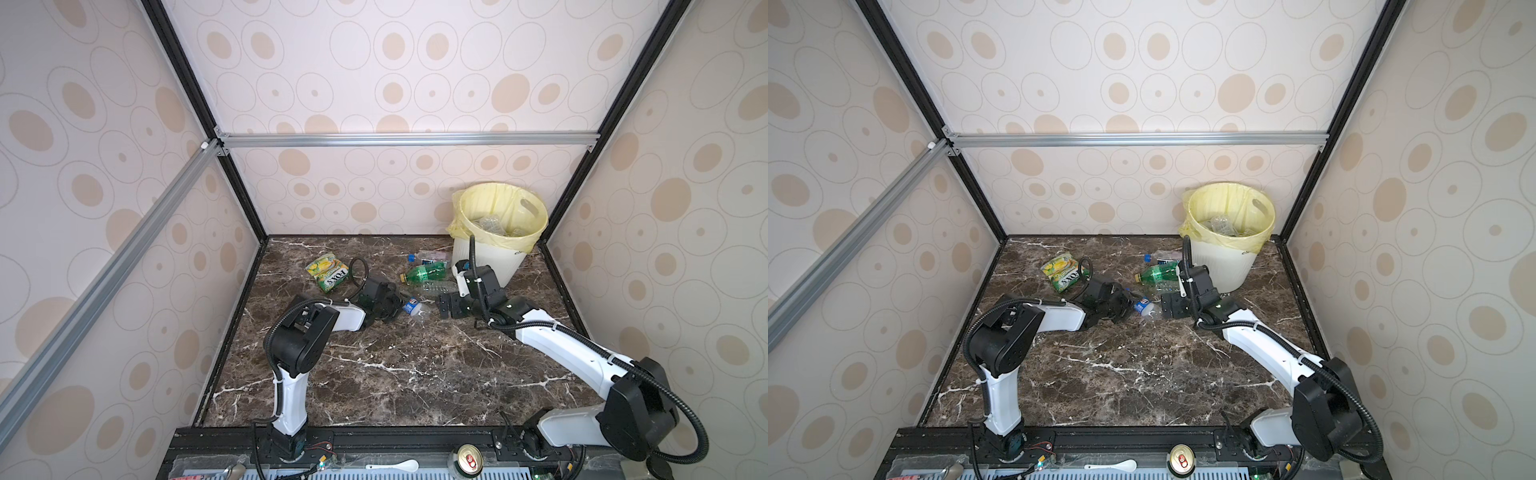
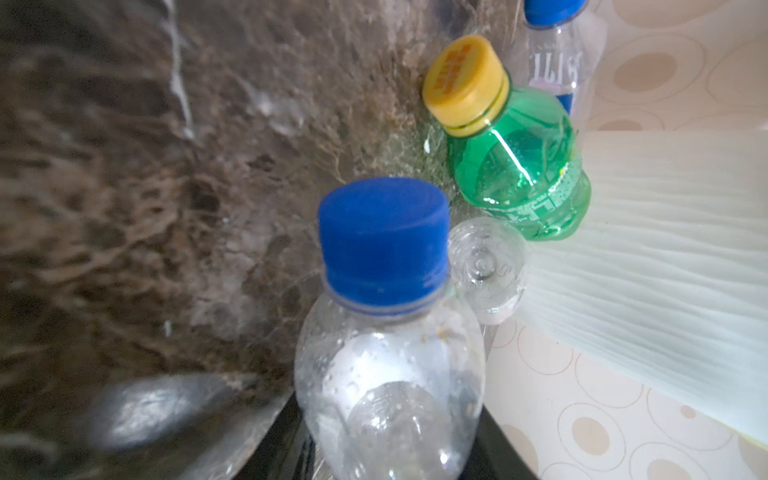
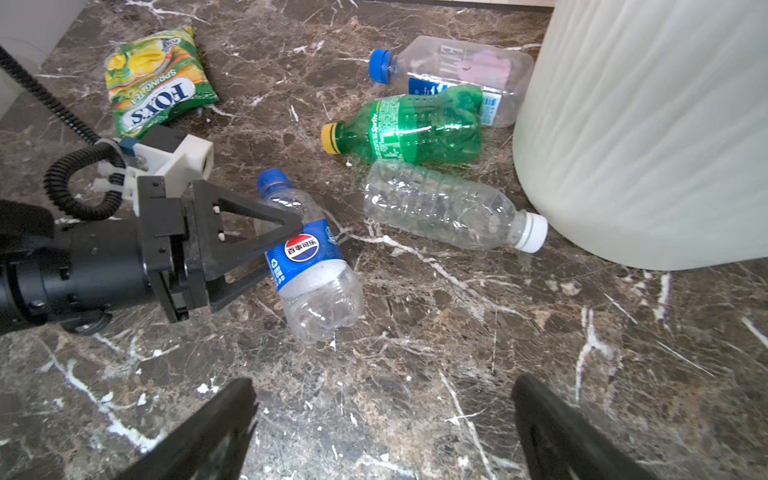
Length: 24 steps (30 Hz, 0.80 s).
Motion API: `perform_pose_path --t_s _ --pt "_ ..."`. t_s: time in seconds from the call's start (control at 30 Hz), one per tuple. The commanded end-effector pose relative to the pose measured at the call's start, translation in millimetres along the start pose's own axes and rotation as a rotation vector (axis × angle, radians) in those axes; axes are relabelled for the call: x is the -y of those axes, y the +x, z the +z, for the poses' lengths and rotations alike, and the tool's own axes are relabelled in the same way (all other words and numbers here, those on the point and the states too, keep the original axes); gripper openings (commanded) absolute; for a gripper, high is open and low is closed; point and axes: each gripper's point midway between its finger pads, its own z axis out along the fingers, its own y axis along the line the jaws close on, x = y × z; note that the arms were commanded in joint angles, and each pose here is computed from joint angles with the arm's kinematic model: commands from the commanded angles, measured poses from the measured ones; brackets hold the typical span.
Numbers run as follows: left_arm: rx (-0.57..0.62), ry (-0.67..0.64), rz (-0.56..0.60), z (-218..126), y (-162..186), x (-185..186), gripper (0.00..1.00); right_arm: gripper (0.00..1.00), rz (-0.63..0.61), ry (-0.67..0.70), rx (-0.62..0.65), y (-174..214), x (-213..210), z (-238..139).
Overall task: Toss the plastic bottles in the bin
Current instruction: 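Grasp the Pepsi bottle by its cap end with the left gripper and lift it upright, then close the right gripper around the Pepsi bottle's label while the left gripper holds it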
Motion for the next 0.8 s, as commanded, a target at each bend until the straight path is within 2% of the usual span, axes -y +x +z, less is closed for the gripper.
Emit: perform_pose_path --t_s 0.0,0.2,0.43,0.77 --pt "-0.032 -0.060 0.132 -7 5 -15 0.46 1.00 -0.008 -0.080 -0.013 5 -12 4" --pt "-0.066 -0.096 0.224 -11 7 -18 0.44 1.00 0.009 -0.138 -0.053 13 -22 20" --pt "-0.077 -0.061 0.289 -15 5 -1 0.44 1.00 0.025 -0.173 -0.080 25 -28 33" --pt "-0.098 0.049 0.287 -22 5 41 0.43 1.00 0.063 -0.218 -0.093 28 -36 44"
